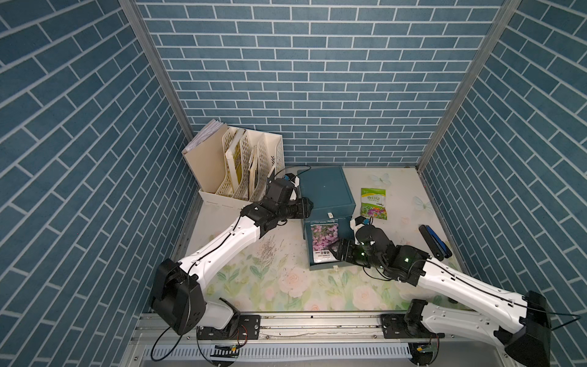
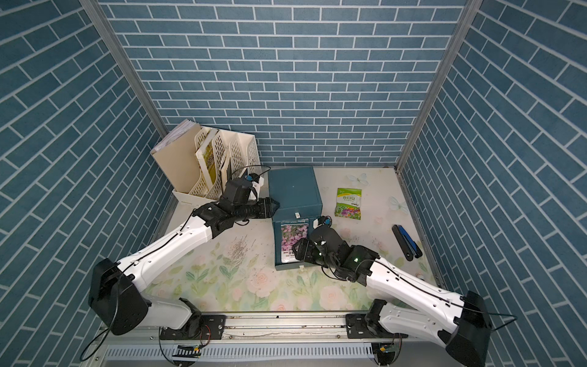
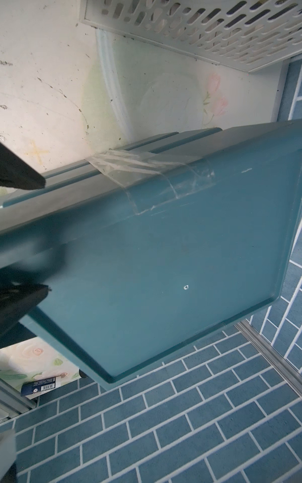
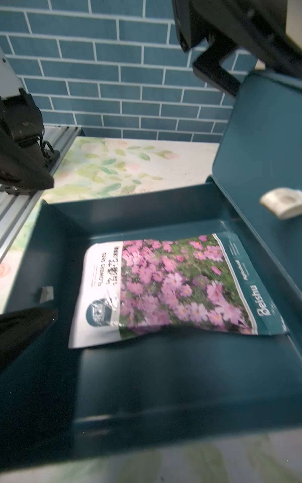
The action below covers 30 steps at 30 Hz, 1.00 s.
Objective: Take the seed bags out of the drawer
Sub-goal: Pick up the seed packet from the drawer.
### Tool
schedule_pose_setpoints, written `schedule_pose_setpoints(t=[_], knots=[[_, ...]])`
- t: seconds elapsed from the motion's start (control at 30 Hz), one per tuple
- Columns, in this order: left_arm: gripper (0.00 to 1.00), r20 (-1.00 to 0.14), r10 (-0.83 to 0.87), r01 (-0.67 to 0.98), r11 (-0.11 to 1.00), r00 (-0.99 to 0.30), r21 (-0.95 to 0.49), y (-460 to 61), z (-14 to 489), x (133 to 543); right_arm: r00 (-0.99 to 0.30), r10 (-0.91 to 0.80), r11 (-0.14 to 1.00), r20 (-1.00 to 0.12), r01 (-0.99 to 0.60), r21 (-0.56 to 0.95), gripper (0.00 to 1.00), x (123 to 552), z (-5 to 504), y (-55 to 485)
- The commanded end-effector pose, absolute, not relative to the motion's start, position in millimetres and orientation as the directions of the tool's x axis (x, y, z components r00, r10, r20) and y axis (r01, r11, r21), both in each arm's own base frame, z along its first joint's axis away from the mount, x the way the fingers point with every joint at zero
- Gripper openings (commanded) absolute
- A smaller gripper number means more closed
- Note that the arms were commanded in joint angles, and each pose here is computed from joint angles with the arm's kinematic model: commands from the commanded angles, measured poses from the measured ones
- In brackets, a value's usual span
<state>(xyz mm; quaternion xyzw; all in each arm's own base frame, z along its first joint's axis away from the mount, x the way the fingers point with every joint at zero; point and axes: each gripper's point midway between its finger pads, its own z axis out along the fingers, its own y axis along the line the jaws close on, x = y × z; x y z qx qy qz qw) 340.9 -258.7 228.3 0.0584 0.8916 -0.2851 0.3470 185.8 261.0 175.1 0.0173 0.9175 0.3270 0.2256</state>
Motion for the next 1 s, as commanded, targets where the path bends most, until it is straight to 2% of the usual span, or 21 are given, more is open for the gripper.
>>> schedule_pose_setpoints(t=[0.0, 0.33, 0.97], knots=[[0.62, -0.611, -0.047, 0.296, 0.844, -0.791, -0.447, -255, 213, 331, -0.893, 0.081, 0.829, -0.443, -0.187, 0.527, 0.75, 199, 175, 259], [0.62, -0.606, -0.037, 0.299, 0.845, -0.795, -0.444, -257, 213, 333, -0.911, -0.083, 0.907, -0.404, -0.237, 0.349, 0.74, 229, 146, 274], [0.61, -0.600, -0.030, 0.301, 0.845, -0.800, -0.443, -255, 210, 330, -0.922, -0.090, 0.934, -0.377, -0.209, 0.290, 0.69, 243, 113, 274]])
